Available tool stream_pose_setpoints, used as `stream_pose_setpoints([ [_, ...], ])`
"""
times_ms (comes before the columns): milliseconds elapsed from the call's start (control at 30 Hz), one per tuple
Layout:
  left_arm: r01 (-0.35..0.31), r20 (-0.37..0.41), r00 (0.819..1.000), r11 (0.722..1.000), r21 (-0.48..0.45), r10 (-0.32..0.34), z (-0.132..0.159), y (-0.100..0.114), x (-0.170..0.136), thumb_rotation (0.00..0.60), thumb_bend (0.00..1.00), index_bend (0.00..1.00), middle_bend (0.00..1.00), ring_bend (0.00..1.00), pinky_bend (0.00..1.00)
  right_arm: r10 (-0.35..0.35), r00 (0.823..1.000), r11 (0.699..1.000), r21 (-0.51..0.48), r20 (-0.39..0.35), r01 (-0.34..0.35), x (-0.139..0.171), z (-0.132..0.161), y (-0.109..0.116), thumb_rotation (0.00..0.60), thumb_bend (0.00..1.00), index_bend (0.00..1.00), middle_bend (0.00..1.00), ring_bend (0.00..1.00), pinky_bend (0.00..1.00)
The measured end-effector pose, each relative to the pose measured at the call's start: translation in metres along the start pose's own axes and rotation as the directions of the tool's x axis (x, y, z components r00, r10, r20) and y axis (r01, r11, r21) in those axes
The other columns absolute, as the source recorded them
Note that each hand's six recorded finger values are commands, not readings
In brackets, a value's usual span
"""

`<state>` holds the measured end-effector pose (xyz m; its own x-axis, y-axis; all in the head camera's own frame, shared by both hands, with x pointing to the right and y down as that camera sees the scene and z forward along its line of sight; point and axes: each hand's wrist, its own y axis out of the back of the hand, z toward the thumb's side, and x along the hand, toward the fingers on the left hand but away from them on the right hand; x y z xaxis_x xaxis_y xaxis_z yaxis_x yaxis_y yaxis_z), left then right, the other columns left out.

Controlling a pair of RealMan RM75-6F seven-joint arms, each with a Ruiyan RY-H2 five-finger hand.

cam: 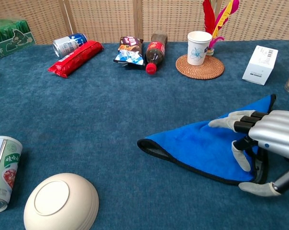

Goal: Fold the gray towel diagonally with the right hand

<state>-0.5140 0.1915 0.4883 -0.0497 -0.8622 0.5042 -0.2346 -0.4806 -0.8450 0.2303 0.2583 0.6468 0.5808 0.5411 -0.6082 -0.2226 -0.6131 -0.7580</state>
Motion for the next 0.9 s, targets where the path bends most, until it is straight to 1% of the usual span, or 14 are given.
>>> stream_pose_setpoints([
  [233, 0.0, -0.001, 1.0, 1.0, -0.001, 0.0, 0.0, 0.0, 0.0, 0.6, 0.24, 0.18, 0.0, 0.0, 0.0, -0.073, 0.997, 0.997, 0.007, 0.031, 0.073, -0.003, -0.013, 0.021, 0.292, 0.32, 0.54, 0.0, 0.0, 0.0],
  [500, 0.0, 0.002, 1.0, 1.0, -0.005, 0.0, 0.0, 0.0, -0.001, 0.6, 0.24, 0.18, 0.0, 0.0, 0.0, -0.115, 0.989, 0.993, 0.008, 0.091, 0.115, -0.004, -0.033, 0.035, 0.292, 0.32, 0.54, 0.0, 0.0, 0.0],
  [767, -0.001, 0.005, 1.0, 1.0, -0.012, 0.001, 0.0, 0.001, -0.002, 0.6, 0.24, 0.18, 0.0, 0.0, 0.0, -0.191, 0.967, 0.981, 0.012, 0.17, 0.192, -0.006, -0.06, 0.057, 0.304, 0.32, 0.54, 0.0, 0.0, 0.0],
  [900, 0.001, 0.007, 1.0, 1.0, -0.016, -0.001, 0.0, 0.002, -0.002, 0.6, 0.24, 0.18, 0.0, 0.0, 0.0, -0.228, 0.95, 0.973, 0.008, 0.215, 0.231, -0.004, -0.073, 0.066, 0.316, 0.3, 0.53, 0.0, 0.0, 0.0],
])
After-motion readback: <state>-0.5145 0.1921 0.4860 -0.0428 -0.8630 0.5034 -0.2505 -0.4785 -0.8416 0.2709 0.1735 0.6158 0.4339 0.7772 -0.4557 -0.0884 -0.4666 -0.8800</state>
